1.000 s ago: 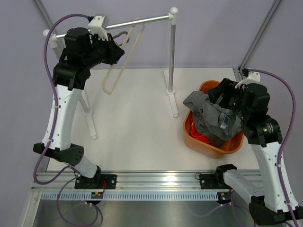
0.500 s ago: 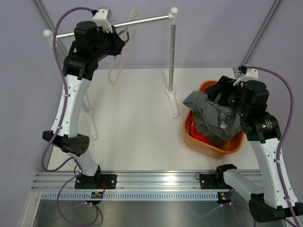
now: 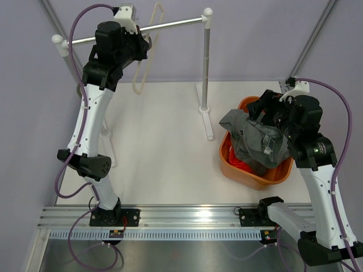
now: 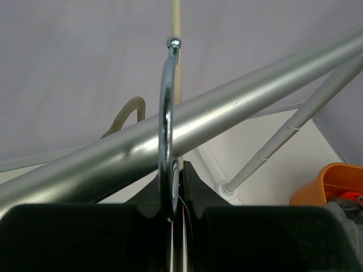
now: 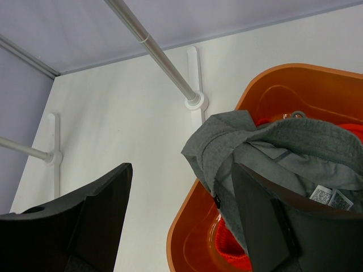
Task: Remove the shorts from the hanger
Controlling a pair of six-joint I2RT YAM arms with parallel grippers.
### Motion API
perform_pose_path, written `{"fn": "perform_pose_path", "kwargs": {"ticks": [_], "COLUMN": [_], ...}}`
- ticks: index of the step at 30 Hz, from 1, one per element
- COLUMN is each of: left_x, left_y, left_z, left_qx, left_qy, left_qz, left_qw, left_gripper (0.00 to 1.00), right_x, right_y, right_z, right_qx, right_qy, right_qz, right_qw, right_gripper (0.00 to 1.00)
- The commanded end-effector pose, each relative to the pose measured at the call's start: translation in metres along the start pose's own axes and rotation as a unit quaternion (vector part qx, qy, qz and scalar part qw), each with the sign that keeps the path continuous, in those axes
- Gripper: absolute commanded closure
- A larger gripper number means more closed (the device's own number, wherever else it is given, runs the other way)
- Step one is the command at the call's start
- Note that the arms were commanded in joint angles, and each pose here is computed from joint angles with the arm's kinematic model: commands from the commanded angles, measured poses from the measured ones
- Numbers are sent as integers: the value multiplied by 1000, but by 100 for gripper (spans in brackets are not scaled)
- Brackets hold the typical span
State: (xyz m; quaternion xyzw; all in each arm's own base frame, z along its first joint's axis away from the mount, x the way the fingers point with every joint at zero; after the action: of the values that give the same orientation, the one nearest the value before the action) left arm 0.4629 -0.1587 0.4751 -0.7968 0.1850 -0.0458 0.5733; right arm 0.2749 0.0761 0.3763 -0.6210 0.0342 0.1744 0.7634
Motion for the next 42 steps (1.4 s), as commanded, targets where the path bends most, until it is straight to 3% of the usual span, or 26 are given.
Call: {"fn": "perform_pose_path", "kwargs": {"ticks": [1, 19, 27, 42], "left_x": [1, 19, 16, 4], "left_y": [-30, -3, 0, -8], "left_z": [0, 19, 21, 18], "left_qx": [13, 20, 22, 27], "left_qy": [-5, -41, -41, -39], "left_qz": [-56, -19, -17, -30], "left_qw": [998, 999, 999, 998], "left_gripper": [100, 100, 91, 87], "right_x": [-5, -2, -1, 2], "right_y": [-24, -22, -18, -14], "right_z": [5, 7, 6, 6], "right_qx": [-12, -12, -10, -6], "right_qy": [-10, -15, -15, -18], "right_qz": [-35, -30, -26, -23], "right_qw": [999, 999, 999, 1000], "right_gripper": [21, 21, 21, 21]}}
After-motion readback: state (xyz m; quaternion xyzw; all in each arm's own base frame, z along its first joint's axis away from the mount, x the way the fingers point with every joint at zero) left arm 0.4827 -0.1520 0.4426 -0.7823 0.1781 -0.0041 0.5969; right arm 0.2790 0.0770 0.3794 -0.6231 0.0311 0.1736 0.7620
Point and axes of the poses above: each gripper's point midway between its finger pads, its own x axis out along the fingers, its own z axis along the line the jaws close on, y = z × x, the point moved 1 cm from there along -x, back along the fingers, and after that the axes turned 10 degrees about -x, right-handed, at the moved point
